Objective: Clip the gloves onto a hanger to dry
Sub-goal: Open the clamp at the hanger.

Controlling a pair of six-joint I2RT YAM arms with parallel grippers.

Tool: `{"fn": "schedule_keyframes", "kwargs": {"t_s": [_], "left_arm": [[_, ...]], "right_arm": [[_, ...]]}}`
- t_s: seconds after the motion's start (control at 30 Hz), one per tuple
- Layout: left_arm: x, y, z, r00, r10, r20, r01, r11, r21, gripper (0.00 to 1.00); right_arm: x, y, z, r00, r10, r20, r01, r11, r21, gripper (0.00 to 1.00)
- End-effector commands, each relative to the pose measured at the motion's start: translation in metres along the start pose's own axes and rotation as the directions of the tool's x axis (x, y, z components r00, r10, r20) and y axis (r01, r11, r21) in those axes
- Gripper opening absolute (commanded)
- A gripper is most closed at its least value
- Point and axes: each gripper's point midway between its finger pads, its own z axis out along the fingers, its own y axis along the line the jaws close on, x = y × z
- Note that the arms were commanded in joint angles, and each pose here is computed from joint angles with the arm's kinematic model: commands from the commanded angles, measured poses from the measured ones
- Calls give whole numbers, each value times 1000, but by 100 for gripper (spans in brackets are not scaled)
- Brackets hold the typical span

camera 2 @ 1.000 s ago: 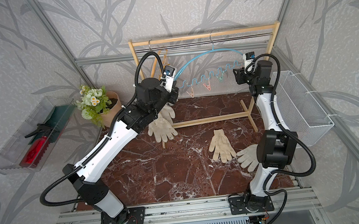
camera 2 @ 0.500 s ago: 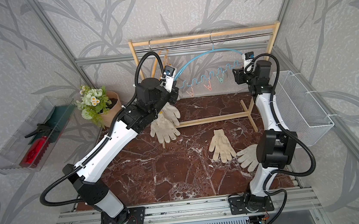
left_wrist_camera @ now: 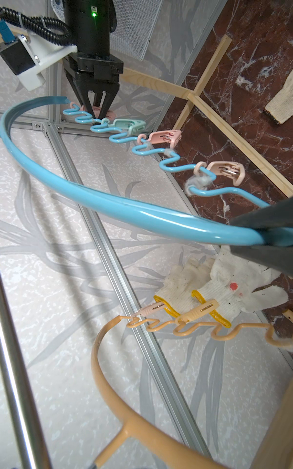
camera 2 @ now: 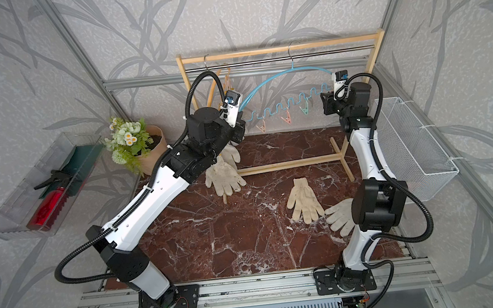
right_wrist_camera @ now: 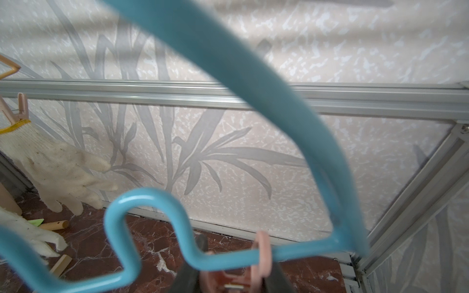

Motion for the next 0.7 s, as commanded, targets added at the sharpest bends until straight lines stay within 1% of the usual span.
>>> {"fn": "schedule_keyframes", "kwargs": {"t_s": [0.0, 0.1, 0.23, 0.3, 0.37, 0.5, 0.6, 0.63, 0.67], "left_arm": [[-12, 8, -14, 999, -14, 30, 14, 1000, -3, 1], [-11, 8, -14, 999, -15, 29, 15, 1000, -3, 1], [-10, 7, -15, 999, -18, 27, 18, 1000, 1, 2], [-9, 7, -17, 999, -22, 27, 22, 1000, 6, 13], [-9, 7, -20, 999, -37, 30, 37, 999, 10, 19], [-7, 5, -29, 995, -90, 44, 89, 995, 34, 35], [0, -2, -38, 992, -122, 29, 119, 991, 66, 37], [3, -3, -41, 992, -128, 22, 126, 990, 70, 39], [5, -6, -45, 990, -137, 19, 135, 988, 79, 44]], "right_arm": [[-33, 8, -16, 997, -25, 79, 25, 1000, -1, 29], [-31, 11, -16, 997, -16, 79, 17, 1000, -14, 24], [-29, 12, -18, 997, 3, 81, -1, 1000, -21, 24], [-27, 13, -19, 997, 9, 79, -8, 1000, -21, 24], [-26, 13, -20, 997, 13, 77, -11, 1000, -22, 24], [-23, 13, -19, 997, 23, 73, -21, 999, -24, 21], [-22, 13, -20, 997, 28, 76, -27, 999, -21, 21], [-22, 13, -20, 997, 29, 76, -27, 999, -21, 21], [-22, 13, -20, 997, 31, 77, -29, 999, -21, 21]]}}
